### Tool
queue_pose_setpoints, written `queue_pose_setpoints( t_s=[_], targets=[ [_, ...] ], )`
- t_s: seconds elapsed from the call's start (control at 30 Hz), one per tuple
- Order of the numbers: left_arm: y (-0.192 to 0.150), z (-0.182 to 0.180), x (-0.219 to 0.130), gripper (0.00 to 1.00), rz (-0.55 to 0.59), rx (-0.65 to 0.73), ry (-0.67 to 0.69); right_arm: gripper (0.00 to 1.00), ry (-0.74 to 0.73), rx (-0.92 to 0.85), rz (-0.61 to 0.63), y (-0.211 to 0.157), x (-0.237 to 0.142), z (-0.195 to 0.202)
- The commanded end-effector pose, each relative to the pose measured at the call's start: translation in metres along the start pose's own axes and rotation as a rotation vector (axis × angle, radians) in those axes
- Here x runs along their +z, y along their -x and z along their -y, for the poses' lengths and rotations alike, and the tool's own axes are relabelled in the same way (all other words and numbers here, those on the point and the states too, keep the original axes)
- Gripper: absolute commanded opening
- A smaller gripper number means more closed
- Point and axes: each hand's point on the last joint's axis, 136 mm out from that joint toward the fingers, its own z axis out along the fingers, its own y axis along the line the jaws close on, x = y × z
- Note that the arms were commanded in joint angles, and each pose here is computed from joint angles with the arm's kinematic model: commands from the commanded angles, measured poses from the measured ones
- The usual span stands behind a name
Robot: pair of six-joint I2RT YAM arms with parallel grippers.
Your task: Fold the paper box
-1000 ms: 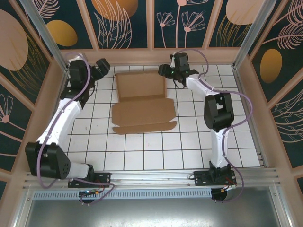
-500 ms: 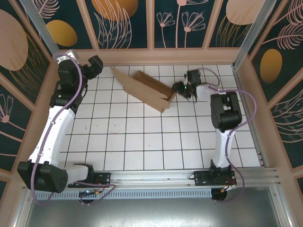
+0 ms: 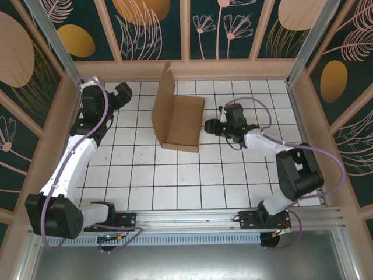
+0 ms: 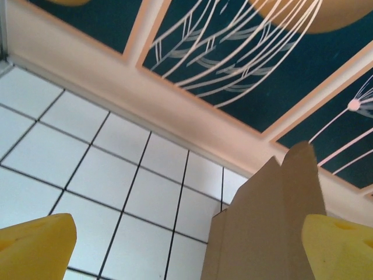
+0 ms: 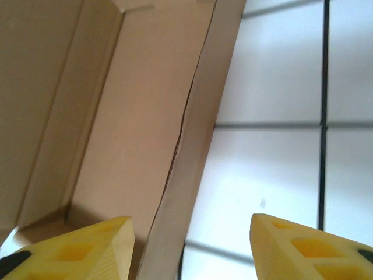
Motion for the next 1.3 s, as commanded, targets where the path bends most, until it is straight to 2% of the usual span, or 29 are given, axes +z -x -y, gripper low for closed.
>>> queue_pose_setpoints(
  t_s=[0.0, 0.17, 0.3, 0.43, 0.53, 0.6, 0.8, 0.93, 1.07, 1.17, 1.27],
  targets=[
    [-0.022, -0.001, 0.005, 0.98, -0.048, -0.055, -0.053, 0.58, -0.053, -0.152, 0.078, 0.044, 0.023, -0.002],
    [-0.073, -0.027, 0.004, 0.93, -0.142, -0.098, -0.044, 0.67, -0.088, -0.426, 0.144, 0.103, 0.057, -0.016],
    [-0.097, -0.041, -0.003, 0.92, -0.185, -0.096, -0.030, 0.74, 0.012, -0.611, 0.223, 0.129, 0.072, -0.042],
    [-0.102, -0.045, -0.014, 0.91, -0.176, -0.070, -0.042, 0.80, 0.071, -0.689, 0.158, 0.136, 0.110, -0.051],
    [-0.103, -0.041, -0.020, 0.87, -0.169, -0.079, -0.075, 0.81, 0.113, -0.696, 0.084, 0.131, 0.139, -0.052],
    [-0.104, -0.040, -0.021, 0.86, -0.172, -0.081, -0.084, 0.81, 0.106, -0.682, 0.078, 0.131, 0.152, -0.048],
    [-0.108, -0.043, -0.022, 0.85, -0.173, -0.082, -0.079, 0.73, 0.130, -0.603, 0.003, 0.115, 0.180, -0.043],
    [-0.105, -0.042, -0.024, 0.86, -0.169, -0.083, -0.081, 0.57, 0.079, -0.545, -0.045, 0.104, 0.183, -0.031],
    [-0.099, -0.037, -0.028, 0.87, -0.151, -0.088, -0.102, 0.44, -0.034, -0.502, -0.021, 0.094, 0.161, -0.008],
    [-0.097, -0.034, -0.030, 0.88, -0.143, -0.092, -0.116, 0.36, -0.063, -0.478, 0.001, 0.080, 0.134, 0.004],
    [-0.096, -0.031, -0.033, 0.89, -0.137, -0.101, -0.135, 0.31, -0.085, -0.465, -0.031, 0.058, 0.114, 0.013]
  ],
)
